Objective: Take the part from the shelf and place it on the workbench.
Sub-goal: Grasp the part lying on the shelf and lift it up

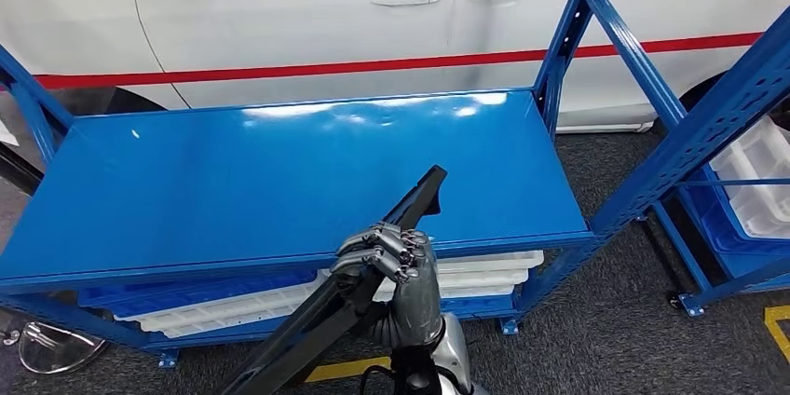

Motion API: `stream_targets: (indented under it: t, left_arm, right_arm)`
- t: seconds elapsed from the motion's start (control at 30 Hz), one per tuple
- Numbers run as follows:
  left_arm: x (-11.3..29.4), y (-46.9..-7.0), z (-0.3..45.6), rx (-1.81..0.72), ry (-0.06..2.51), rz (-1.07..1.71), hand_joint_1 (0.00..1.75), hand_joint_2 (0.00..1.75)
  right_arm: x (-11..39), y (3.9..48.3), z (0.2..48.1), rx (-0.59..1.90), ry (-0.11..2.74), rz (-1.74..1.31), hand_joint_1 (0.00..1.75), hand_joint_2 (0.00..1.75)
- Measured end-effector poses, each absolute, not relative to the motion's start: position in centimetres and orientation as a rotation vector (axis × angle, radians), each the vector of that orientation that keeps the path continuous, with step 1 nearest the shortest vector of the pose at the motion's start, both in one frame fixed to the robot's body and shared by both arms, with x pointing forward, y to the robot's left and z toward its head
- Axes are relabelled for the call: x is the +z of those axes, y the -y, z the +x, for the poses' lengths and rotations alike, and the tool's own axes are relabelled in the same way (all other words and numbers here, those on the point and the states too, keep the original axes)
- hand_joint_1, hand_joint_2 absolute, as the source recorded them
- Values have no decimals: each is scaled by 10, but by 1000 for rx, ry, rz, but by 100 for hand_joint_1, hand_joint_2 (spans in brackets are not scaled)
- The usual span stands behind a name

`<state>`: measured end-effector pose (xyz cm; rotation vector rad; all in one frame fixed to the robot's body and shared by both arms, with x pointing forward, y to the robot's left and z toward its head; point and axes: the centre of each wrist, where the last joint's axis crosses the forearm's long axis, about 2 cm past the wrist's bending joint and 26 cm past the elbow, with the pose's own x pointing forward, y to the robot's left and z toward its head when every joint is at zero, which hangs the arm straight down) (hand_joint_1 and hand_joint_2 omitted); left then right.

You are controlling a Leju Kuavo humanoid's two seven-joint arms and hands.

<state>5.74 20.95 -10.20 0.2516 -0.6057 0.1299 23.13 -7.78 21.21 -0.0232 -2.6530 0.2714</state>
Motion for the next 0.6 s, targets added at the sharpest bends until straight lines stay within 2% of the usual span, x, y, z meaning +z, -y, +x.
stream_targets:
  t: [0.37, 0.6]
  left_arm:
    - [-101, -204, 59, 112, 629, 209, 0, 175]
    - [-99, -196, 59, 42, 608, 220, 0, 175]
  right_arm:
    - [225, 71, 235, 316, 2676, 52, 175, 175]
    - [219, 71, 231, 315, 2668, -25, 175, 175]
